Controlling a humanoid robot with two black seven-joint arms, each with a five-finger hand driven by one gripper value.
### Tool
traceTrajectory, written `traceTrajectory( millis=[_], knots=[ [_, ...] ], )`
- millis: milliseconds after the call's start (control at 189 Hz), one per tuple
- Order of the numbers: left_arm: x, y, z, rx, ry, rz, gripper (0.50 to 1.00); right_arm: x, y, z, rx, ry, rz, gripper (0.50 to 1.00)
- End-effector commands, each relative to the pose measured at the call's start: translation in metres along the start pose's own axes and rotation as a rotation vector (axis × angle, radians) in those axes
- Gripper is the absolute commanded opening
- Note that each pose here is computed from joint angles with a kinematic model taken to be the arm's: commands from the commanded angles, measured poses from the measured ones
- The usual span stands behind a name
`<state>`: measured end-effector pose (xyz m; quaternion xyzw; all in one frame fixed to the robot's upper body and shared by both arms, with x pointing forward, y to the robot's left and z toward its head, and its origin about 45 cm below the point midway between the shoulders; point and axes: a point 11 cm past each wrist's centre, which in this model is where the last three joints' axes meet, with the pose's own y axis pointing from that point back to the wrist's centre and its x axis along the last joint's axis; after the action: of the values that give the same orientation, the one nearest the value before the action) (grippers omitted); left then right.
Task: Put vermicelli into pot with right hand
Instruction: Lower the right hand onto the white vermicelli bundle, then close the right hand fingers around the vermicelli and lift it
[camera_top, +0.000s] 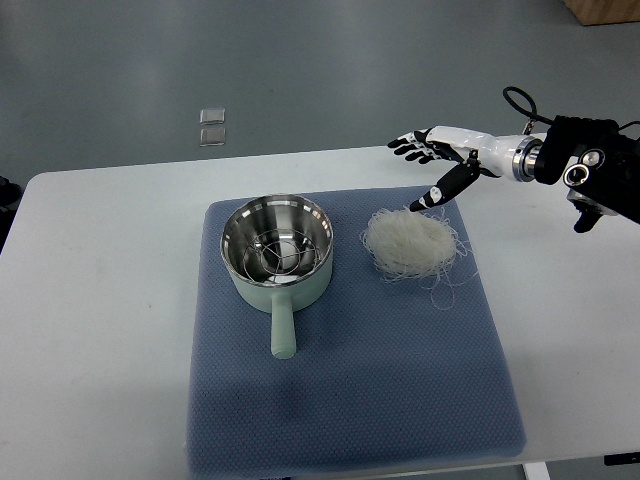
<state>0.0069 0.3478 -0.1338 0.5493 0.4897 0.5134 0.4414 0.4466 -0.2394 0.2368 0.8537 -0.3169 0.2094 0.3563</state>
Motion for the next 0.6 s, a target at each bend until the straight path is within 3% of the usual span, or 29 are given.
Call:
traceTrajectory(
  millis=[0,233,593],
  knots=[
    [0.0,0.0,0.0,0.0,0.001,-0.001,1.0,-0.017,-0.001,-0.002,-0.029,0.15,-0.081,0.919],
    [-0.002,0.0,0.0,0.0,-0.002,-0.007,1.0,-0.038,-0.005,-0.001,-0.065,0.28,-0.209,0.917],
    [-0.004,0.0,0.0,0.0,-0.003,-0.011,1.0,-0.057,-0.027,0.008,-0.121,0.44,-0.226,0.889]
  ],
)
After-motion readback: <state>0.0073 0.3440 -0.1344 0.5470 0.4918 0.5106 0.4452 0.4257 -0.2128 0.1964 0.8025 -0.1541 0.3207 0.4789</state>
